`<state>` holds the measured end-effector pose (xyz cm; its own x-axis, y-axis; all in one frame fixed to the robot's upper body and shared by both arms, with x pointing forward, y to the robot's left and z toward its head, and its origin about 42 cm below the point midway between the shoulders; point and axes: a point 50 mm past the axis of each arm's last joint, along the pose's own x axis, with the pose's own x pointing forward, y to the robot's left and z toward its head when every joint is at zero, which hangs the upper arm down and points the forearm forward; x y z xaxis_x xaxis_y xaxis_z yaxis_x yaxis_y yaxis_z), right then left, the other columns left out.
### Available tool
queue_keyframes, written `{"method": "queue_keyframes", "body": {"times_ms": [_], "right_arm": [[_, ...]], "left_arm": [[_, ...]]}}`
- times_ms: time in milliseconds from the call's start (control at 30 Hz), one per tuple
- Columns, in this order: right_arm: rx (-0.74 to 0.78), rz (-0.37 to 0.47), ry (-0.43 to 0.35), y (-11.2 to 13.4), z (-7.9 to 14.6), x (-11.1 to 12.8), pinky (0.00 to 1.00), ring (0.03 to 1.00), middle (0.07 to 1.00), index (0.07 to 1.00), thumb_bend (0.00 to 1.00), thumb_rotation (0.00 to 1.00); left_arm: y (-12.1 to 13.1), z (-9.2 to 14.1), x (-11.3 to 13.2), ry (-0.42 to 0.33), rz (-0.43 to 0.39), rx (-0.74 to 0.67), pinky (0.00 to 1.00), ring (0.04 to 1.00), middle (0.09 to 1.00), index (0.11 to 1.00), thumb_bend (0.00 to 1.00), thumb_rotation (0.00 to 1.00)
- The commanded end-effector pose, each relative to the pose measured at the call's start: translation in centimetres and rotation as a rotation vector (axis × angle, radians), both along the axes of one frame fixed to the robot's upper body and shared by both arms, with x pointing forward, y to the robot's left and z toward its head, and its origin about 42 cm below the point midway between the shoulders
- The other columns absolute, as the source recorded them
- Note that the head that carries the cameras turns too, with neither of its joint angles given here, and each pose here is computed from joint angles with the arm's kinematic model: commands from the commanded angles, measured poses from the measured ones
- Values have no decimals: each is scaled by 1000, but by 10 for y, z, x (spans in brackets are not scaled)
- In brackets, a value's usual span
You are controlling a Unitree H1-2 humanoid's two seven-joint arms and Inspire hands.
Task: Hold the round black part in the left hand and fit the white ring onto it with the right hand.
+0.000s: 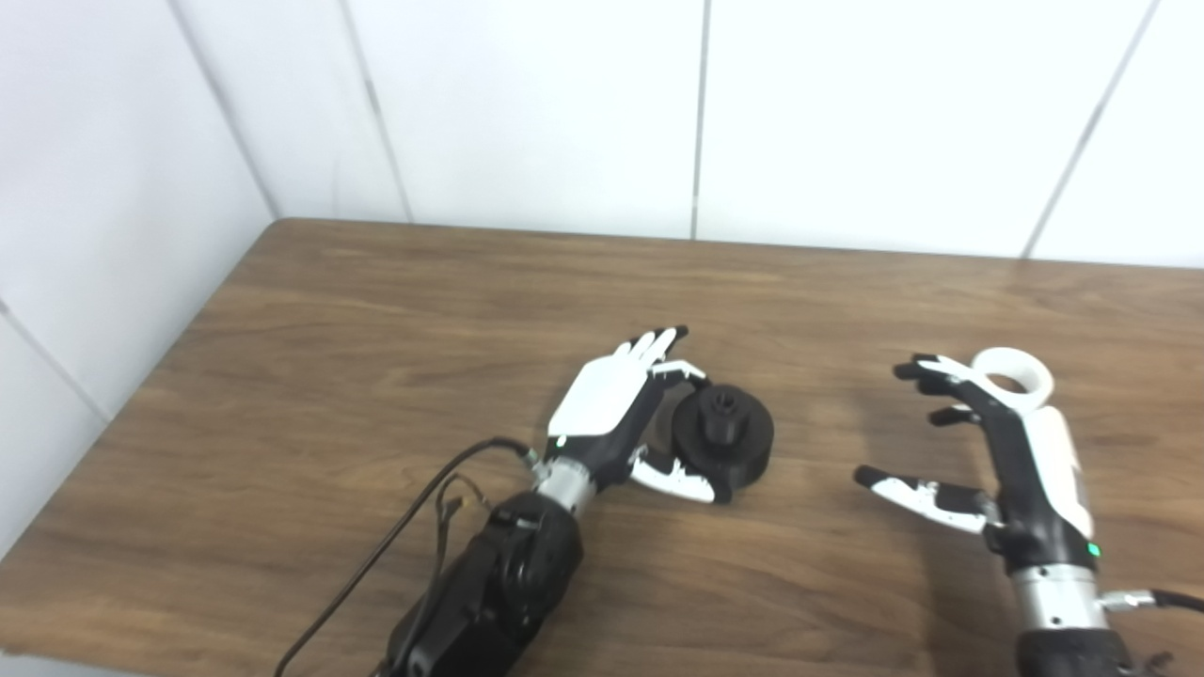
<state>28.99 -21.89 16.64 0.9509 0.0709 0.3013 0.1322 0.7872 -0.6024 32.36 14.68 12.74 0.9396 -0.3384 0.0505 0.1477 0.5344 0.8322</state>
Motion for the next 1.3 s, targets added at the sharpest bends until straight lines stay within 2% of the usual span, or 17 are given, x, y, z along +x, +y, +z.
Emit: {"method": "queue_keyframes", "body": {"times_ms": [0,267,533,733,833,1267], "right_arm": [[8,-2,-93,3,22,4,609,748,819,727,726,101],[12,-9,-99,3,24,3,597,733,817,729,717,112],[18,-18,-96,16,24,1,606,726,816,732,714,96],[28,-16,-78,31,22,1,677,785,839,750,693,102],[18,-27,-77,34,21,2,681,791,841,752,698,111],[-12,-53,-106,25,29,8,716,805,838,751,694,114]], "left_arm": [[-10,-3,-11,19,-72,44,1000,1000,1000,605,938,347],[-17,-5,-18,32,-112,54,1000,1000,1000,606,929,325],[2,-1,-15,32,-98,54,1000,1000,1000,613,927,310],[21,0,-12,31,-98,56,998,1000,1000,623,907,321],[26,-1,-11,36,-102,44,1000,1000,1000,621,904,312],[32,0,-5,25,-106,48,1000,1000,1000,624,901,311]]}}
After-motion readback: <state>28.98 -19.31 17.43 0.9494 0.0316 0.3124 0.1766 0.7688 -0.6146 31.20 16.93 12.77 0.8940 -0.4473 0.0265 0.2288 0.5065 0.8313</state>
